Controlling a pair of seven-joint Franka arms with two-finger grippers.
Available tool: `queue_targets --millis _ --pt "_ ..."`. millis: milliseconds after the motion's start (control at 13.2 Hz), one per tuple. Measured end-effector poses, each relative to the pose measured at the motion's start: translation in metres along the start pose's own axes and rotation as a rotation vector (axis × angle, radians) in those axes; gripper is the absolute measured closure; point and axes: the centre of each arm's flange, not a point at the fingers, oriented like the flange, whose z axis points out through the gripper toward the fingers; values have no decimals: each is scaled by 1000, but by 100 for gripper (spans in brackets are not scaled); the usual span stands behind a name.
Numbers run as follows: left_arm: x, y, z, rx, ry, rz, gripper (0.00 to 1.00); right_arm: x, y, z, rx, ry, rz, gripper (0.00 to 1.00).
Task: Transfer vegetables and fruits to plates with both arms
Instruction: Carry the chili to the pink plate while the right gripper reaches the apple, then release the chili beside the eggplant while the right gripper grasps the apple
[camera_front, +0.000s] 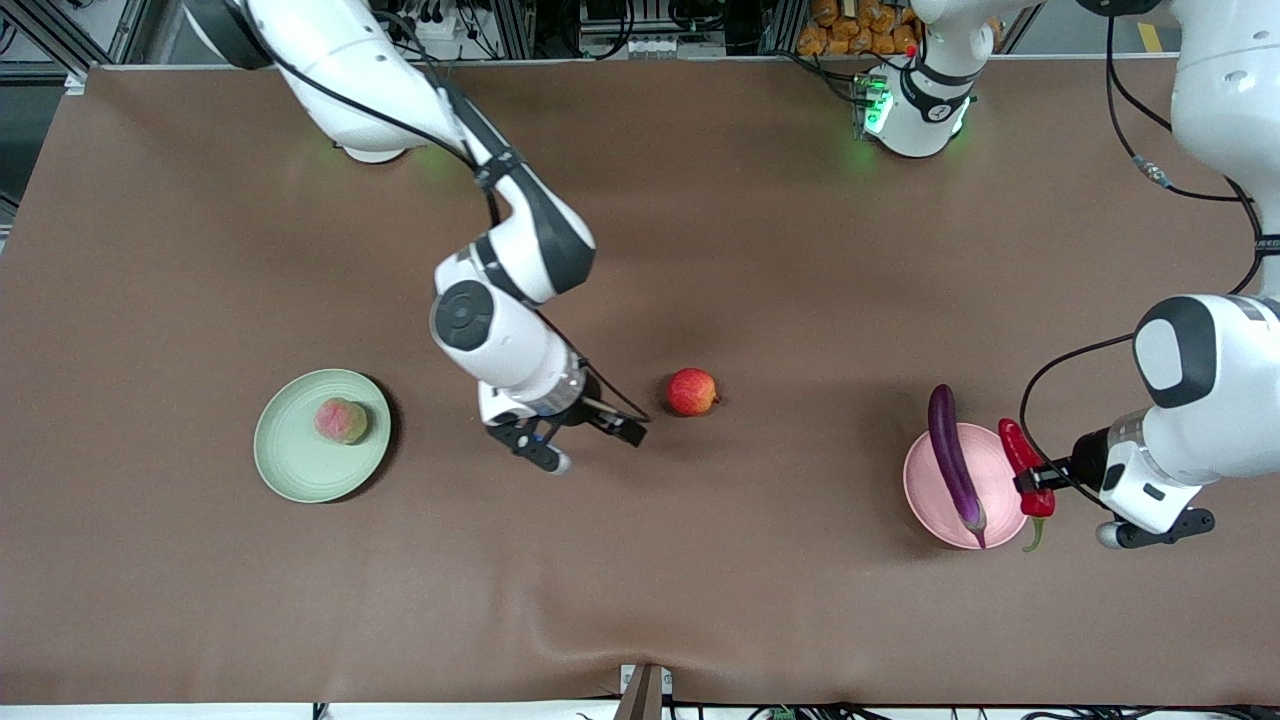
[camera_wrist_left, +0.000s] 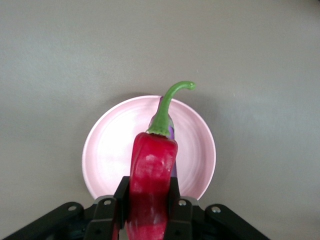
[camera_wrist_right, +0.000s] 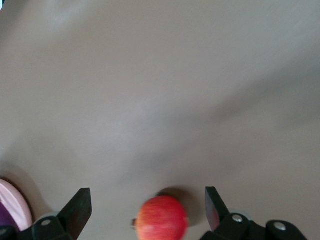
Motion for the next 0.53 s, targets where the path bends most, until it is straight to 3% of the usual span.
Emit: queue_targets --millis 226,528 --pt "5 -5 31 -34 0 -90 67 -33 -13 36 0 -16 -8 0" --pt "13 -38 45 -37 8 -130 67 -65 -5 78 -51 -39 -45 0"
